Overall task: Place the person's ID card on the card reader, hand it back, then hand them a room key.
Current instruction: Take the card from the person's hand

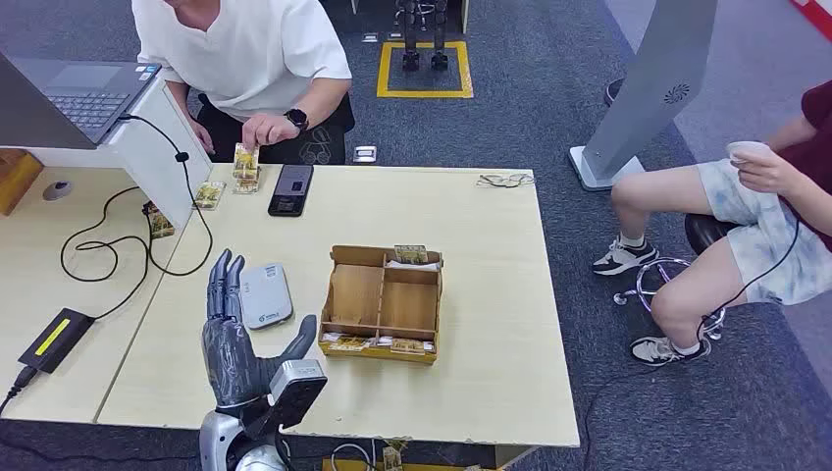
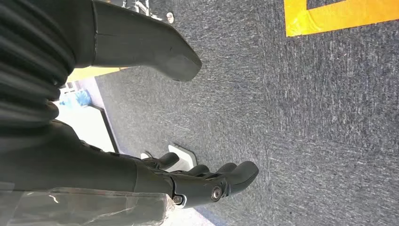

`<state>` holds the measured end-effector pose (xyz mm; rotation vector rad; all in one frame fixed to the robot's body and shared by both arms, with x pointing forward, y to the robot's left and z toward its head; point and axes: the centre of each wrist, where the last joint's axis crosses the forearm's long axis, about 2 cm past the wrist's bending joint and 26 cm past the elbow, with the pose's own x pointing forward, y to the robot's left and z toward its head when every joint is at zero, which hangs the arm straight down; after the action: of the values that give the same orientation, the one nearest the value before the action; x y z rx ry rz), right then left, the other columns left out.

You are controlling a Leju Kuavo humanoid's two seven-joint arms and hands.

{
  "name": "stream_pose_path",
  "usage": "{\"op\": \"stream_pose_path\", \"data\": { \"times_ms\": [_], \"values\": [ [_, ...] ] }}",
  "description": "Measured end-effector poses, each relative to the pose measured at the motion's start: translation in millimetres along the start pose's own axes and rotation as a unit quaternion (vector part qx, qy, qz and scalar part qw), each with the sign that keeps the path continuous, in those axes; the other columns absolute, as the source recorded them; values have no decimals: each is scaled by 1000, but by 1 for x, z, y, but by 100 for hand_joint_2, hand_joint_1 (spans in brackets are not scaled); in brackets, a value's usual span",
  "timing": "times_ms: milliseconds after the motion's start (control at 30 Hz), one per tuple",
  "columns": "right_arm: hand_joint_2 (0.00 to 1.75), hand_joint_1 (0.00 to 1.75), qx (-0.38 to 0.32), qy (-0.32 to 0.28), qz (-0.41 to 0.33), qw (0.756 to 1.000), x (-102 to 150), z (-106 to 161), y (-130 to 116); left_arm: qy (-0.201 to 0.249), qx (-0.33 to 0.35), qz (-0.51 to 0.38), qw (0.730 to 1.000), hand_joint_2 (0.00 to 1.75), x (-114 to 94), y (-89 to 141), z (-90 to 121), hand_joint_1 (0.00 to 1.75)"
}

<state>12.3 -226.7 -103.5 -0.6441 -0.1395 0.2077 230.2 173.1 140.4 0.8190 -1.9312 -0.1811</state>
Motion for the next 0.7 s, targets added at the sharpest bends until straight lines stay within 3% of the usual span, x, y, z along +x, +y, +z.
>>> {"op": "stream_pose_path", "data": {
  "times_ms": [233, 700],
  "values": [
    [175, 0, -1, -10, 6, 1000, 2, 0, 0, -7, 5, -2, 1000, 175, -4, -3, -18, 0],
    [175, 0, -2, -39, 26, 999, 2, -4, -4, -118, -8, -87, 989, 175, -7, -21, -59, 0]
  ]
}}
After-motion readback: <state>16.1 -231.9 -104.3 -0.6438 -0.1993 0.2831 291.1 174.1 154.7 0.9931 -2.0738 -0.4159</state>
